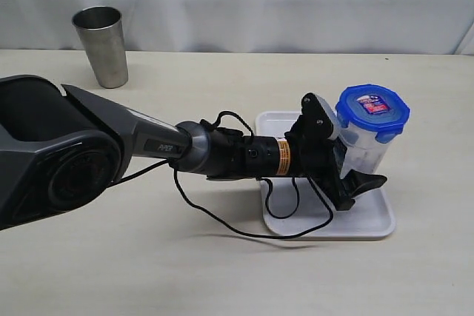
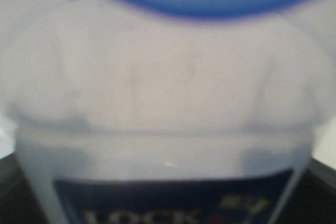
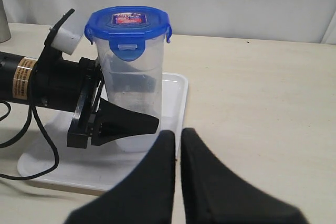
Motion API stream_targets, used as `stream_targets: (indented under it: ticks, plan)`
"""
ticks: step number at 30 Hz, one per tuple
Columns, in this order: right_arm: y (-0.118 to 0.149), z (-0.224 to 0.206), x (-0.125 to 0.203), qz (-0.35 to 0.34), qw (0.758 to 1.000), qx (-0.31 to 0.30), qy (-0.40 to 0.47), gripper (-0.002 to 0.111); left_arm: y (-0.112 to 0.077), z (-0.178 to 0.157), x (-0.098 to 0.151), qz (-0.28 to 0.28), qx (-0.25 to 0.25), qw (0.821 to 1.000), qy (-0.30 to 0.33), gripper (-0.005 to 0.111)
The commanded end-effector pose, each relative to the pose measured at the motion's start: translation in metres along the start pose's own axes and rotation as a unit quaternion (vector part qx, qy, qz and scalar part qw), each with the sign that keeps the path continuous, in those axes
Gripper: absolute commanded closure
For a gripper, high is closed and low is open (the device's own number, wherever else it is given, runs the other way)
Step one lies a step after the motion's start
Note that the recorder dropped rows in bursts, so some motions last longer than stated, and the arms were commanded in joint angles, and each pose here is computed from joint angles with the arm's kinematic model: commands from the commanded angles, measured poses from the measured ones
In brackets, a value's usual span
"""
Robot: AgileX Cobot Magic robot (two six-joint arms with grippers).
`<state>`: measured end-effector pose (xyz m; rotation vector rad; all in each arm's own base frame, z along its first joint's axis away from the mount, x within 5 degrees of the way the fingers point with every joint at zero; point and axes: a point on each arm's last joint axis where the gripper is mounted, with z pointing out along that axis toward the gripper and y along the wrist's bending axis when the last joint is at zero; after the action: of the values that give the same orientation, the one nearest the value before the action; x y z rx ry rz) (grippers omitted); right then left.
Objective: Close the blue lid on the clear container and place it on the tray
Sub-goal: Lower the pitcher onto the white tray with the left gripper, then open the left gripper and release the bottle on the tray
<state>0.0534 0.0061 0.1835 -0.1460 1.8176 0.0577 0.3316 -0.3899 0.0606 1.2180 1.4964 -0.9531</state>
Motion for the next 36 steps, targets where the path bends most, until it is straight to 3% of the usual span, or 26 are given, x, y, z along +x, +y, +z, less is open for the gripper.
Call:
stream_targets:
  ticks: [1,11,22,29,36]
  plan:
    - [0.000,0.000,0.001,-0.006,1.000,0.001,0.001,0.104,0.001,0.001,-0.005,0.002,0.000,1.000,-0.005,0.026]
    - [0.000,0.000,0.001,-0.006,1.000,0.001,0.001,0.104,0.006,0.000,0.001,-0.019,-0.027,0.999,0.029,0.025]
    - [0.000,0.000,0.001,-0.006,1.000,0.001,0.001,0.104,0.004,-0.001,0.002,0.008,-0.005,0.999,0.042,0.026]
    - [0.000,0.000,0.001,-0.006,1.000,0.001,0.001,0.104,0.003,-0.004,-0.010,0.008,0.001,0.999,0.044,0.026]
    - [0.000,0.000,0.001,-0.006,1.000,0.001,0.001,0.104,0.007,-0.009,-0.023,0.015,-0.024,0.998,0.060,0.026]
